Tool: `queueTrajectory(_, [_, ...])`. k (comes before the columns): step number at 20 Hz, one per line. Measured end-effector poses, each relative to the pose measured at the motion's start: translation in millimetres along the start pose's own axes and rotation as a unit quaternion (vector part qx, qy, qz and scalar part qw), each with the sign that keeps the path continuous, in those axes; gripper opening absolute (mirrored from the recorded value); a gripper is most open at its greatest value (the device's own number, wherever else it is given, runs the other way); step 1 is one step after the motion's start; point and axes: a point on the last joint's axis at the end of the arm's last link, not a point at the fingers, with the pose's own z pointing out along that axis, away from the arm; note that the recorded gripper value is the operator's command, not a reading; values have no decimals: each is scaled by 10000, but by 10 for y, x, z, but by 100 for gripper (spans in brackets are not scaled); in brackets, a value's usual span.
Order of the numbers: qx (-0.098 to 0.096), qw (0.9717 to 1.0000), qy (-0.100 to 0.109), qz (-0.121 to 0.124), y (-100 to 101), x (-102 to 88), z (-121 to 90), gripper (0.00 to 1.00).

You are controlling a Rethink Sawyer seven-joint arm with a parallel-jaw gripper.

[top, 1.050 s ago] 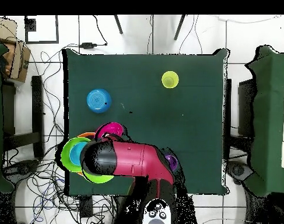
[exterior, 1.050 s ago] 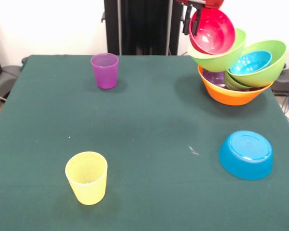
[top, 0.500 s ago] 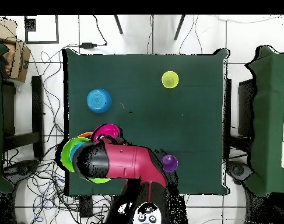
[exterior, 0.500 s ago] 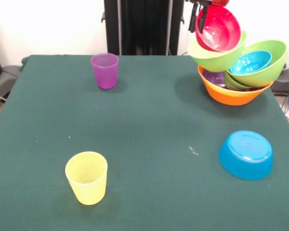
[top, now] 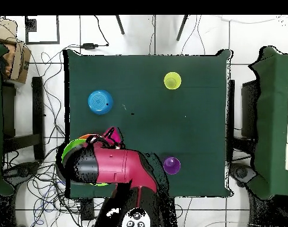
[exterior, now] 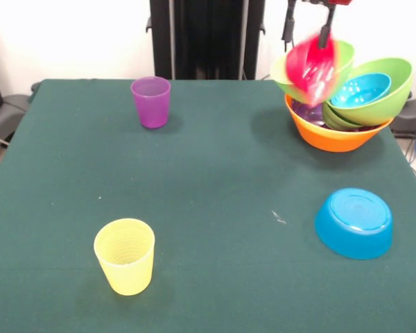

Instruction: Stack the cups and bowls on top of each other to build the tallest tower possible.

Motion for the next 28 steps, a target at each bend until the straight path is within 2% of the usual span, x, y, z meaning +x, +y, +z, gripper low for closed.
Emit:
queueTrajectory(4, [-102,9996,-142,242,16,-82,-13,100])
queueTrajectory(8, [-131,9992,-132,364,28,-98,4,100])
queueTrajectory(18, [-38,9993,59,378,75,17,188,100])
queueTrajectory(28, [-5,9994,80,326,118,44,240,100])
